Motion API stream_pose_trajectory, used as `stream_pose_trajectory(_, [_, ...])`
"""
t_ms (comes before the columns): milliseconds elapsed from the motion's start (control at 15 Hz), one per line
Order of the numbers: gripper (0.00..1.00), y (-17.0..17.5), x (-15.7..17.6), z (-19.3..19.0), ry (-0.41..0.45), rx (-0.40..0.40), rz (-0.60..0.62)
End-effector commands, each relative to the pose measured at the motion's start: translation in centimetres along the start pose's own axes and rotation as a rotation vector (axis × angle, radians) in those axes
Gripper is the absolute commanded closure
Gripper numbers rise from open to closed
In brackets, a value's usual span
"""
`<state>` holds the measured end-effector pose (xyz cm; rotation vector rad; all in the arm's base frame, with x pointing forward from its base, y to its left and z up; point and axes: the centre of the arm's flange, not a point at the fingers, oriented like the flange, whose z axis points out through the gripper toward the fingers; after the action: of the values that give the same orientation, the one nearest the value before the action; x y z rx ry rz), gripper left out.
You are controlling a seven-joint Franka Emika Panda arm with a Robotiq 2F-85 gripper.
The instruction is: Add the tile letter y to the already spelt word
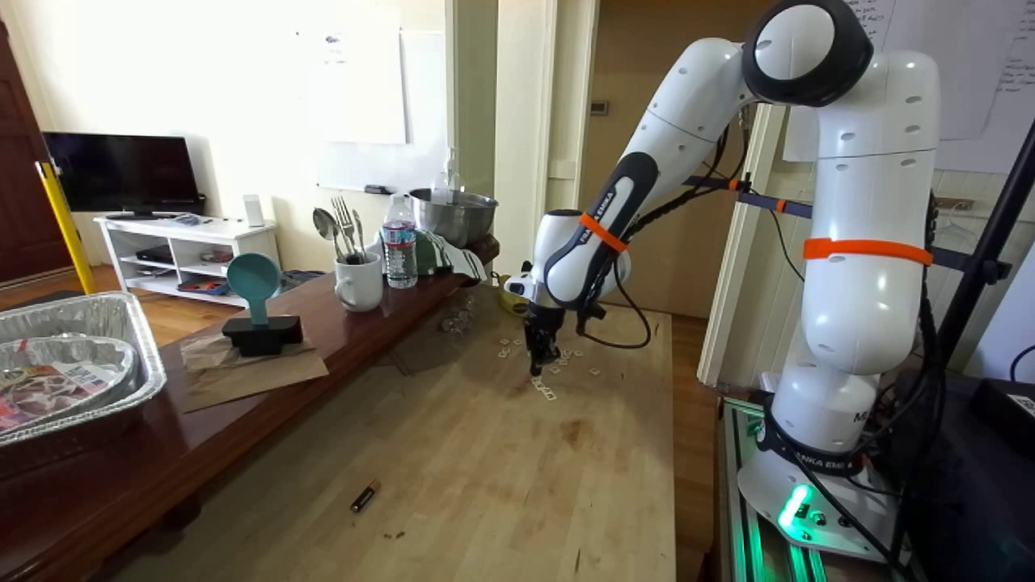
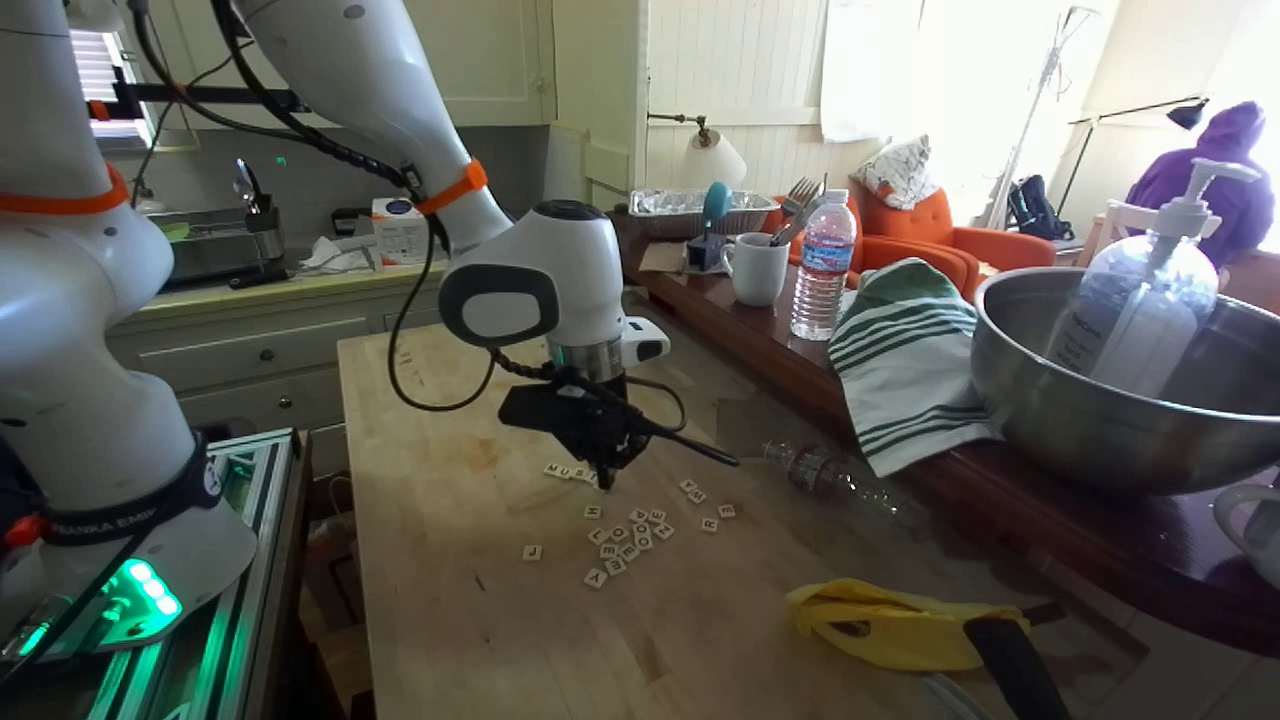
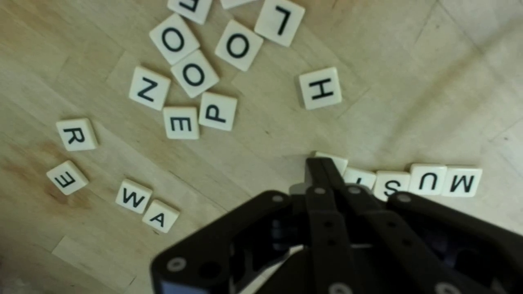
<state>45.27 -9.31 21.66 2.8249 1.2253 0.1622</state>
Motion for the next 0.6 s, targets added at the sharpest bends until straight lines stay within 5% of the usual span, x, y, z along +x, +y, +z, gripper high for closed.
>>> stream_pose_trajectory(0, [1.0,-1.8,-0.7,1.8,-0.021,0.045,-0.018])
stream_pose_trajectory(533, [1.0,-1.6,-0.2,0.7,0.003,0.022,-0.001])
